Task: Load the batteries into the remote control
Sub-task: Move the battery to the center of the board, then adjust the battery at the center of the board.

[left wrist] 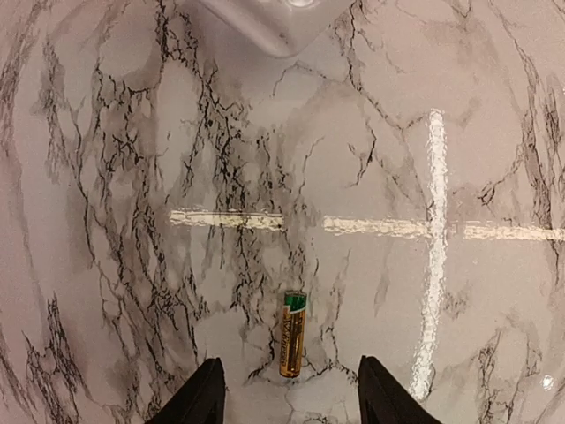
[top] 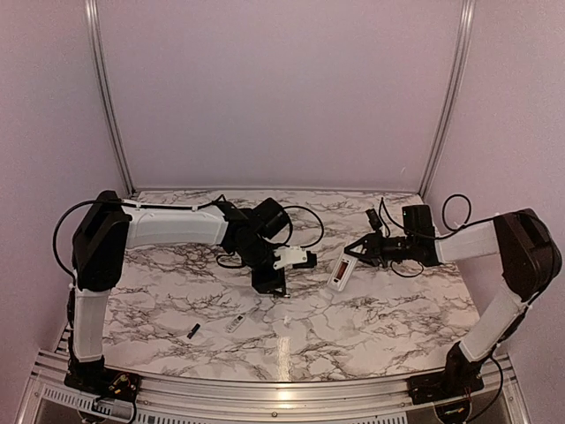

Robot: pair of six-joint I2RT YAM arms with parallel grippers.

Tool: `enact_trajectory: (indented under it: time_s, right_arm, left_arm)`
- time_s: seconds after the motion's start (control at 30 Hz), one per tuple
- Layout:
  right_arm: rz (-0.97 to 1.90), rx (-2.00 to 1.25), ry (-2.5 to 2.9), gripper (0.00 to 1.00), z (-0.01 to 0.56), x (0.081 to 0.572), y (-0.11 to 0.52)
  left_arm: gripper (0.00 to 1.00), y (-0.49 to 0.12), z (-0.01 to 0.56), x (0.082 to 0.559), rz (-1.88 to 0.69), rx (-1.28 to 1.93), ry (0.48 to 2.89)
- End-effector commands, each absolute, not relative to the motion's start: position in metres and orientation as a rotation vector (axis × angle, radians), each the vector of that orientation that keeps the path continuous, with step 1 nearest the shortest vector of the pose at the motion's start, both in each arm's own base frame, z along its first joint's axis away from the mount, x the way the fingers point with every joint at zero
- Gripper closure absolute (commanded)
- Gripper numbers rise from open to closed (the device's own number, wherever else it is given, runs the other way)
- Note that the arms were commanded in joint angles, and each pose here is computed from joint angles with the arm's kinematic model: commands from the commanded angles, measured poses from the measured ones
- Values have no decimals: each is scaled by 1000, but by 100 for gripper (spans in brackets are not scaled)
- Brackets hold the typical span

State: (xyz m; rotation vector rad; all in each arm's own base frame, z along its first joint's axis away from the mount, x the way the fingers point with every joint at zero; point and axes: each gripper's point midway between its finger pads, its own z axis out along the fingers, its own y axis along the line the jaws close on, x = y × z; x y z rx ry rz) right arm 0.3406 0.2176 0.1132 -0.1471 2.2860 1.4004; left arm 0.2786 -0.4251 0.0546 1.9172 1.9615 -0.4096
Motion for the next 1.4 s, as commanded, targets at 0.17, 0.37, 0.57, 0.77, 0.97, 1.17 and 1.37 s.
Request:
enact_trajectory:
  time_s: [0.17, 0.37, 0.57, 0.77, 0.97, 1.17, 1.37]
  right_arm:
    - [1386, -273, 2219, 100, 127, 368, 253]
    - [1391, -312, 2220, 100, 122, 377, 278]
    - [1392, -341, 2222, 100, 117, 386, 297]
    - [1405, -375, 2246, 100, 106, 385, 316]
    - [1424, -393, 2252, 100, 98, 384, 328]
    - [1440, -406, 2265, 100, 89, 381, 336]
    - [1439, -412, 2278, 100, 81, 379, 339]
  left_arm:
    - [42, -397, 122, 294, -303, 1488, 1883]
    - [42, -381, 99, 292, -266, 1385, 1924]
    - [41, -378, 74, 284, -239, 1382, 1953]
    - [41, -386, 64, 282, -251, 1374, 1951]
    - [40, -393, 47, 274, -263, 1416, 1963]
    - [40, -393, 32, 272, -238, 1436, 1984]
    - [40, -390, 22, 274, -203, 1444, 2003]
